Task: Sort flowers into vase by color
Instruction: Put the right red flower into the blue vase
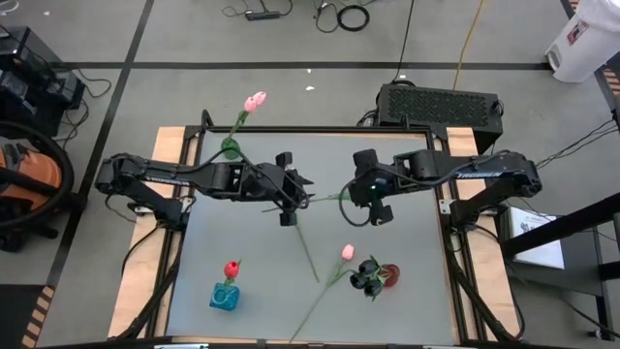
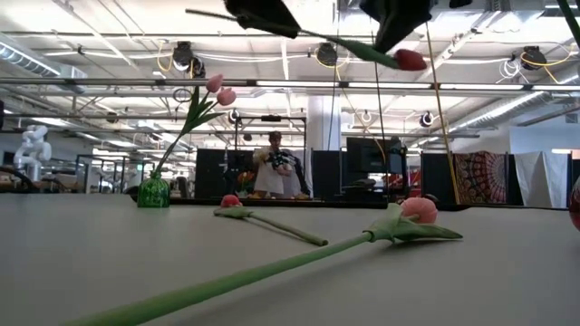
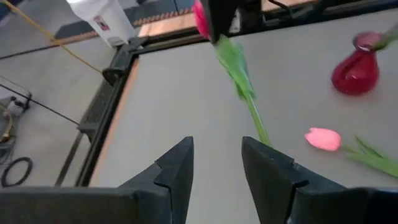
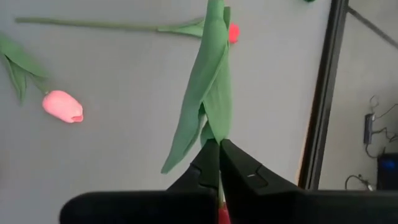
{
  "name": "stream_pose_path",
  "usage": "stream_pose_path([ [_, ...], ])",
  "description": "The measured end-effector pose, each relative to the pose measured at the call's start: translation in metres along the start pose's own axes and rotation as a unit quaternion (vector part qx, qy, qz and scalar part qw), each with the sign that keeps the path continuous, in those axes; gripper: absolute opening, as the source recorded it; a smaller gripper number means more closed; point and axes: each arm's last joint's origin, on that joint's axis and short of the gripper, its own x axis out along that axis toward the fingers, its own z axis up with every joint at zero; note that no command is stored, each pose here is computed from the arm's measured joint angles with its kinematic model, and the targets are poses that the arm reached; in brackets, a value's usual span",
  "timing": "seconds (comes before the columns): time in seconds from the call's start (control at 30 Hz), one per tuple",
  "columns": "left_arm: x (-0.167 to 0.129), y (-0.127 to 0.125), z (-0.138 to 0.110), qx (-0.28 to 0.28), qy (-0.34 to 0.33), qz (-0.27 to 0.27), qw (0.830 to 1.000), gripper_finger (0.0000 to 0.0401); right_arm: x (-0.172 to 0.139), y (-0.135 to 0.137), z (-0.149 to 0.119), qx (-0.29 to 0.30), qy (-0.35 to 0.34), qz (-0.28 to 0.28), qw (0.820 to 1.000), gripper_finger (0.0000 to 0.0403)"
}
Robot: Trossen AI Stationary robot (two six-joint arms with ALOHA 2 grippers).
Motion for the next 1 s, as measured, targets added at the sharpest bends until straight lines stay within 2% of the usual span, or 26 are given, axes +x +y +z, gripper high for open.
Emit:
stream_pose_path([
  [0.23, -0.004, 0.009, 0.017, -0.014, -0.033, 0.002, 0.999, 0.0144, 0.022, 0.004, 0.003, -0.007, 0.046, 0.016, 0.999, 0.0000],
  [0.4, -0.005, 0.007, 0.020, -0.024, -0.045, -0.048, 0.998, 0.0144, 0.030, 0.005, 0.006, -0.021, 0.051, 0.016, 0.998, 0.0000],
  [0.53, 0.000, 0.005, 0.016, -0.039, -0.026, -0.055, 0.997, 0.0144, 0.030, 0.004, 0.007, -0.025, 0.042, 0.012, 0.999, 0.0000],
  [0.83, 0.031, -0.007, 0.001, -0.029, 0.031, -0.082, 0.996, 0.0144, 0.030, 0.003, 0.012, -0.027, 0.021, 0.003, 0.999, 0.0000],
  [1.0, 0.039, -0.010, -0.004, -0.026, 0.052, -0.089, 0.994, 0.0144, 0.030, 0.003, 0.011, -0.027, 0.022, 0.004, 0.999, 0.0000],
])
